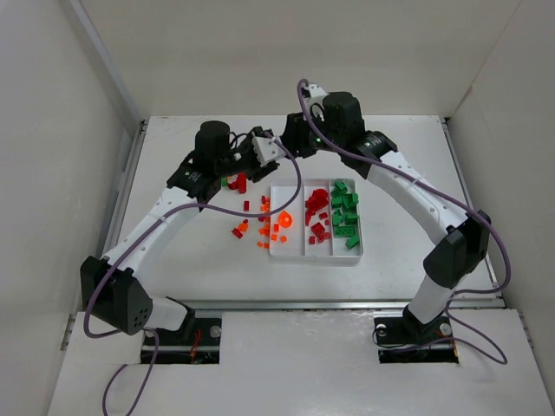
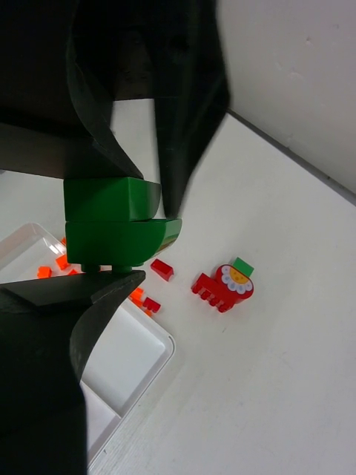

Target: Sort the legos into containers by color

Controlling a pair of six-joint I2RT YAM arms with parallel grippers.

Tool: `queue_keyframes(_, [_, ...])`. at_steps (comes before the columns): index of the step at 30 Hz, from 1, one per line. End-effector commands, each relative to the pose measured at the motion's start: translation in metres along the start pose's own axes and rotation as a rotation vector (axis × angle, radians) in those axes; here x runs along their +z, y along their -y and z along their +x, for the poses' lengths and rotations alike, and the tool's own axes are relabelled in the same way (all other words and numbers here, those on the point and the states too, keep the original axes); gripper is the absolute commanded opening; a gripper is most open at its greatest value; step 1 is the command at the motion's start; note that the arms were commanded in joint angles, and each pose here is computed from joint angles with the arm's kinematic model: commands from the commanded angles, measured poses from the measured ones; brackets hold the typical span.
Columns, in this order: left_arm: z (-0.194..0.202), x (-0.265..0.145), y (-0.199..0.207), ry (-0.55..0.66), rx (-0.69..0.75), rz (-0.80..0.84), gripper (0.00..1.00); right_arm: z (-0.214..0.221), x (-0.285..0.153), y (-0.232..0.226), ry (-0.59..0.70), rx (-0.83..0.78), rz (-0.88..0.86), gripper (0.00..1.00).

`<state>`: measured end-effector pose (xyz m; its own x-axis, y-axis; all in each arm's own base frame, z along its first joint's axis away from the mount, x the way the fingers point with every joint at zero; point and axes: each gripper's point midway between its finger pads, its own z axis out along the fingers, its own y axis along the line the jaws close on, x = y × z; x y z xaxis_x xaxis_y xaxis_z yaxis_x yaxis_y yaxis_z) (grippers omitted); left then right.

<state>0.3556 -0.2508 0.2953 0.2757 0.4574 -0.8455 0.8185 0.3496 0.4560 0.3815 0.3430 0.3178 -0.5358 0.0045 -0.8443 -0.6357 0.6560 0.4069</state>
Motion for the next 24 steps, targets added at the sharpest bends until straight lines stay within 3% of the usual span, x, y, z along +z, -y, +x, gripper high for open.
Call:
queue_keyframes(1, [-0.026,0.000,-0.010,0.073,-0.008,-0.026,0.53,-0.033,-0.021,-0.028,0.107,-0.051,-0.069,0.00])
queue_keyframes(4, [-0.027,0.000,-0.013,0.075,-0.003,-0.039,0.54,-0.032,-0.021,-0.029,0.104,-0.051,-0.078,0.00])
queue_keyframes(7, [-0.023,0.002,-0.014,0.062,-0.008,-0.044,0.45,-0.030,-0.019,-0.029,0.099,-0.051,-0.086,0.00])
queue_keyframes(12, [-0.023,0.002,-0.018,0.058,-0.004,-0.064,0.13,-0.030,-0.019,-0.029,0.099,-0.051,-0.086,0.00])
queue_keyframes(13, [-0.023,0.002,-0.018,0.058,-0.004,-0.064,0.00,-0.026,-0.016,-0.029,0.088,-0.049,-0.092,0.00])
queue_keyframes(14, [-0.022,0.001,-0.019,0.053,-0.005,-0.072,0.00,-0.026,-0.016,-0.029,0.088,-0.049,-0.092,0.00])
queue_keyframes(18, [-0.023,0.000,-0.013,0.065,-0.017,-0.050,0.00,-0.018,-0.014,-0.032,0.069,-0.090,-0.158,0.45])
queue_keyframes(22, [-0.019,-0.005,-0.011,0.082,-0.036,-0.001,0.00,-0.022,-0.022,-0.023,0.104,-0.156,-0.153,0.78])
queue_keyframes(24, [-0.014,-0.007,-0.007,0.073,-0.053,0.020,0.00,-0.028,-0.028,-0.009,0.120,-0.185,-0.126,0.86])
